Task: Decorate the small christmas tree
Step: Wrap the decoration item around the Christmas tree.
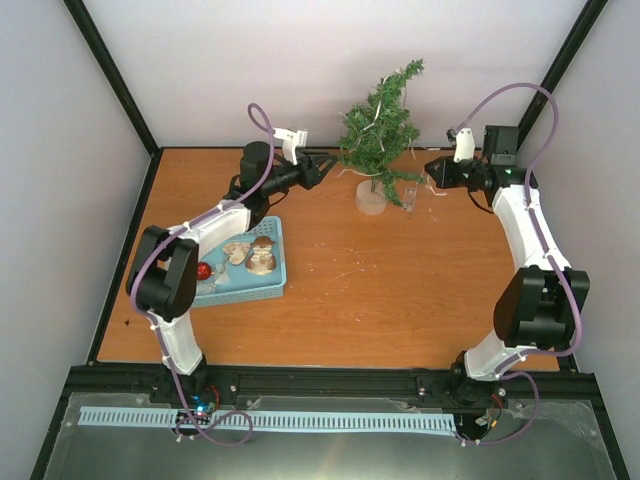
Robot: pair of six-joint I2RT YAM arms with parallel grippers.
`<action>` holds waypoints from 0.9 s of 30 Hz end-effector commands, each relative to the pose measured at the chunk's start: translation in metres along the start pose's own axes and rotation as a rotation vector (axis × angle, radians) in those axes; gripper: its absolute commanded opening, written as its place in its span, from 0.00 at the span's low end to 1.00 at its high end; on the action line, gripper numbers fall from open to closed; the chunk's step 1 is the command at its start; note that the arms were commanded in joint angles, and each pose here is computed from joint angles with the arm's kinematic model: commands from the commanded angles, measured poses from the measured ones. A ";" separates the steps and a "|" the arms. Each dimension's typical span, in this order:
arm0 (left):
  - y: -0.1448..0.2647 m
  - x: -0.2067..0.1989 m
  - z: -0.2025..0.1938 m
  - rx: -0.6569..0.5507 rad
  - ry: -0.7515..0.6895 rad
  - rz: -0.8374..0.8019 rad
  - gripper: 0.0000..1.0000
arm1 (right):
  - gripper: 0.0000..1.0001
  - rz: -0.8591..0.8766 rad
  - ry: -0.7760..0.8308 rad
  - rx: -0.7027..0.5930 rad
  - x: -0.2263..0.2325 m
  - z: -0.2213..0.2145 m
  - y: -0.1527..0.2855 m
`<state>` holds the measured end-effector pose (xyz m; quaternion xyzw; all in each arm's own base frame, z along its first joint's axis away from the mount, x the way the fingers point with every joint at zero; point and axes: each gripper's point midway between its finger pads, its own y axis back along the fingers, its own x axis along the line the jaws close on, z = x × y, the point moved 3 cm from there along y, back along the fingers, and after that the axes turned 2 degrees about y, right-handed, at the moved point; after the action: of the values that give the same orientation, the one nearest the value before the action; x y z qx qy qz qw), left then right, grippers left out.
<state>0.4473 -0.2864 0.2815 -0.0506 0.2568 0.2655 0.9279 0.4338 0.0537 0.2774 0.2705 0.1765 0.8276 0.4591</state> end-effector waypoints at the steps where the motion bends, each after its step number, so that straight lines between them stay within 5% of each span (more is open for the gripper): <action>1: 0.015 -0.019 0.013 -0.038 -0.088 -0.004 0.37 | 0.11 0.102 -0.026 -0.005 0.021 -0.008 0.001; 12: 0.044 -0.041 -0.003 -0.022 -0.126 0.002 0.38 | 0.21 0.215 -0.008 0.010 0.056 -0.033 -0.021; 20: 0.074 -0.063 0.002 -0.017 -0.225 0.053 0.44 | 0.26 -0.111 -0.032 -0.164 0.027 -0.026 0.004; 27: 0.102 -0.078 0.008 0.006 -0.241 0.120 0.50 | 0.31 -0.267 -0.063 -0.333 0.031 -0.071 -0.004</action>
<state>0.3522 -0.2423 0.3311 -0.0272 0.1540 0.3050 0.9394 0.3689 0.0912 0.2311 0.2330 0.1179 0.8073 0.5293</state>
